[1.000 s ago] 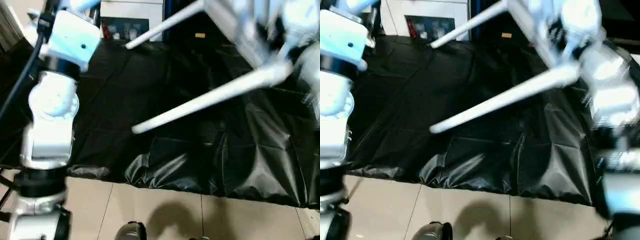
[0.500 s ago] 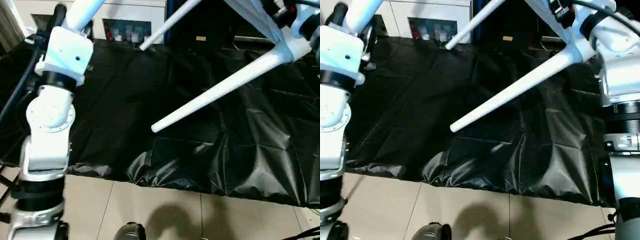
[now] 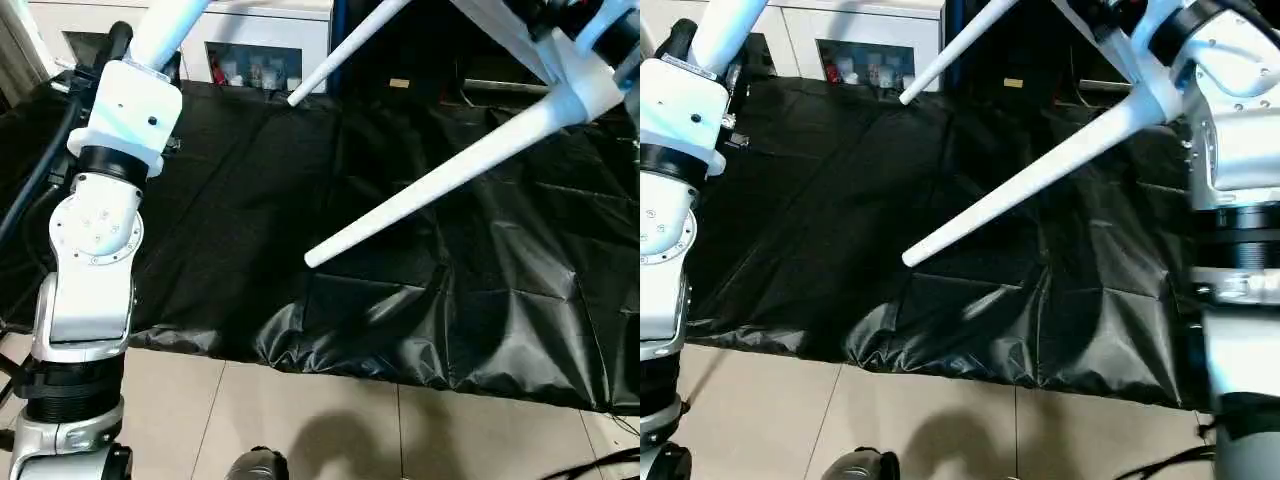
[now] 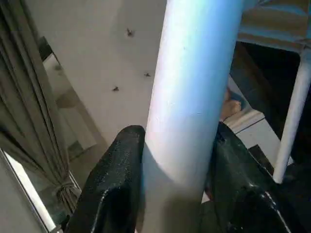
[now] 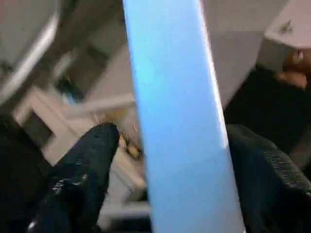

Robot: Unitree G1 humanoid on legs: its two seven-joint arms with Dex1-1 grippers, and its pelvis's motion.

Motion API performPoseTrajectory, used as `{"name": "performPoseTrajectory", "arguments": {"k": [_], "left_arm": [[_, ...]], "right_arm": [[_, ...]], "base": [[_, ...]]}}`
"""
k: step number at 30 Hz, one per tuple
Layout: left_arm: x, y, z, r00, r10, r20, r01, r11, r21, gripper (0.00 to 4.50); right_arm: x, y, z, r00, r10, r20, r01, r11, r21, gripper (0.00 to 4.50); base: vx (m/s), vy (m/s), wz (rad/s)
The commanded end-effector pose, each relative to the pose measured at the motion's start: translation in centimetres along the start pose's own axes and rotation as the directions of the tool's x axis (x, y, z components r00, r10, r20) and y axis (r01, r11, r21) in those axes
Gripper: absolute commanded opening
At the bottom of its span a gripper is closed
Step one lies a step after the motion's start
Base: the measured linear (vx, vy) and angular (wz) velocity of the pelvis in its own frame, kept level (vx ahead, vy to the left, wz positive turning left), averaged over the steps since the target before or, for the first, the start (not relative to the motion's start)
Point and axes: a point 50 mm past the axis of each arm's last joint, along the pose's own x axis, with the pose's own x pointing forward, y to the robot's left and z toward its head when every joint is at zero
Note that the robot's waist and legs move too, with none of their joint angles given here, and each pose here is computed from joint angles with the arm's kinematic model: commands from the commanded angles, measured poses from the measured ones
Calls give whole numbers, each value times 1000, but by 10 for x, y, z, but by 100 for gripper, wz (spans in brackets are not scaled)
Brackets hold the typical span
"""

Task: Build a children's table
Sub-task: Flip table

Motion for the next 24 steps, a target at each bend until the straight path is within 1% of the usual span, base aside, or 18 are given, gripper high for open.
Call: {"name": "performPoseTrajectory", "arguments": {"k": [1, 2, 5, 7, 8, 9, 10, 11, 12, 13, 14, 15, 16, 17, 18, 19, 23, 24], "left_arm": [[-2, -23, -15, 990, -114, -83, 110, 993, -42, 171], [-2, -23, -15, 989, -117, -87, 114, 993, -42, 171], [-2, -24, -16, 988, -122, -91, 119, 992, -41, 171], [-1, -25, -17, 987, -127, -94, 124, 992, -38, 171], [-1, -25, -17, 987, -130, -95, 127, 991, -36, 171], [-1, -25, -17, 987, -130, -95, 127, 991, -35, 171], [-1, -25, -17, 987, -132, -95, 130, 991, -33, 171], [-1, -25, -17, 986, -133, -95, 131, 991, -32, 170], [-1, -25, -18, 986, -135, -97, 133, 991, -30, 170], [0, -25, -18, 986, -136, -97, 134, 991, -30, 170], [0, -25, -18, 985, -141, -97, 139, 990, -30, 170], [0, -25, -18, 985, -142, -97, 140, 990, -30, 170], [0, -26, -19, 984, -150, -100, 148, 989, -27, 170], [0, -26, -20, 983, -155, -100, 154, 988, -25, 170], [0, -26, -20, 983, -156, -100, 154, 988, -25, 170], [0, -26, -20, 982, -158, -102, 156, 987, -24, 170], [-1, -26, -22, 980, -162, -112, 161, 987, -24, 170], [-1, -26, -22, 980, -162, -112, 161, 987, -24, 170]], "right_arm": [[0, 8, 14, 991, 41, 130, -49, 997, 54, 365], [-2, 8, 23, 978, 25, 209, -49, 993, 106, 365], [-5, 8, 33, 959, 19, 284, -69, 984, 166, 365], [-11, 14, 40, 939, 75, 334, -158, 961, 227, 365], [-18, 29, 33, 938, 178, 296, -264, 923, 280, 365], [-21, 36, 30, 938, 216, 272, -295, 908, 297, 365], [-33, 63, 6, 931, 335, 145, -365, 856, 365, 365], [-38, 72, -2, 926, 363, 104, -374, 841, 392, 365], [-47, 87, -16, 909, 415, 34, -385, 809, 444, 365], [-52, 95, -23, 901, 433, -4, -383, 802, 458, 384], [-61, 111, -38, 882, 465, -77, -378, 796, 473, 403], [-64, 114, -41, 879, 470, -87, -375, 790, 485, 403], [-81, 139, -59, 850, 504, -153, -340, 746, 573, 405], [-97, 156, -72, 824, 527, -208, -305, 721, 622, 405], [-99, 158, -74, 820, 531, -215, -300, 718, 628, 416], [-108, 164, -79, 801, 547, -244, -288, 708, 645, 443], [-131, 169, -93, 760, 537, -365, -169, 706, 687, 448], [-131, 169, -93, 760, 537, -365, -169, 706, 687, 449]], "base": [[0, 0, 0], [0, 0, 0], [0, 0, 0], [0, 0, 0], [0, 0, 0], [0, 0, 0], [0, 0, 0], [0, 0, 0], [0, 0, 0], [0, 0, 0], [0, 0, 0], [0, 0, 0], [0, 0, 0], [0, 0, 0], [0, 0, 0], [0, 0, 0], [0, 0, 0], [0, 0, 0]]}}
